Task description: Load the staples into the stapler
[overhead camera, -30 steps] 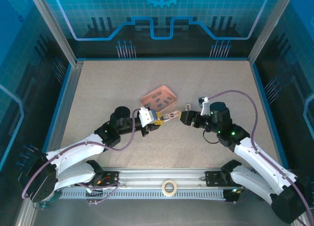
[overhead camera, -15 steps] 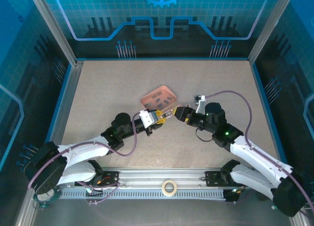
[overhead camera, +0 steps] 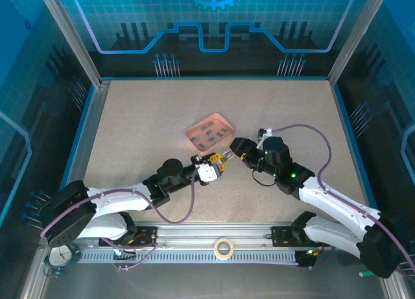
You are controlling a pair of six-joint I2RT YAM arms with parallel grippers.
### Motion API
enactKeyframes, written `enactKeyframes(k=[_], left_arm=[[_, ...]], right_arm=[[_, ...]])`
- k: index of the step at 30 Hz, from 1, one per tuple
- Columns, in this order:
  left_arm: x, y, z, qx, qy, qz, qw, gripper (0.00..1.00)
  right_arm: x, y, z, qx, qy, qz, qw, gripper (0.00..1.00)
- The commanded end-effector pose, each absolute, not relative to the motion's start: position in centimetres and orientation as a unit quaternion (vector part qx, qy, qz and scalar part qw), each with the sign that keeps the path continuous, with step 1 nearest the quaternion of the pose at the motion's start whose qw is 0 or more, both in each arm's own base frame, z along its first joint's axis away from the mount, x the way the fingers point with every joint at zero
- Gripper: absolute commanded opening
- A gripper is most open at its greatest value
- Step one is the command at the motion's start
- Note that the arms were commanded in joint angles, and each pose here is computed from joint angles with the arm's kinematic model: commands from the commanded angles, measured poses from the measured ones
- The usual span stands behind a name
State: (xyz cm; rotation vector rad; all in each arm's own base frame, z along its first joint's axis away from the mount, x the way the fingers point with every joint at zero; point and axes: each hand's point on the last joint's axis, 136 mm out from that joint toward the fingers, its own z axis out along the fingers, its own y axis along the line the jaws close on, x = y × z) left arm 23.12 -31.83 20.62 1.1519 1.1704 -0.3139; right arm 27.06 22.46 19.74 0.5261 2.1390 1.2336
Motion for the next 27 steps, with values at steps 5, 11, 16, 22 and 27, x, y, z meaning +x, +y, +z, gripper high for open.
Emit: enactKeyframes(k=[5,11,16,22,27], left_arm=[[23.0,-32.1,21.2,0.532,0.471,-0.068,0.701,0.00],[22.8,-32.6,20.9,0.544,0.462,-0.048,0.699,0.00],[22.9,-32.5,20.4,0.545,0.468,-0.044,0.695,0.03],[23.0,-32.2,20.4,0.536,0.480,-0.049,0.693,0.31],[23.6,-31.3,20.4,0.505,0.522,-0.061,0.685,0.67]], right_arm=[[27.6,23.0,20.1,0.217,0.805,0.464,0.300,0.52],[27.7,23.1,19.8,0.220,0.804,0.462,0.303,0.35],[27.7,22.8,20.0,0.214,0.807,0.454,0.311,0.28],[27.7,22.3,19.8,0.200,0.820,0.433,0.316,0.25],[27.9,20.2,19.1,0.161,0.854,0.380,0.317,0.24]])
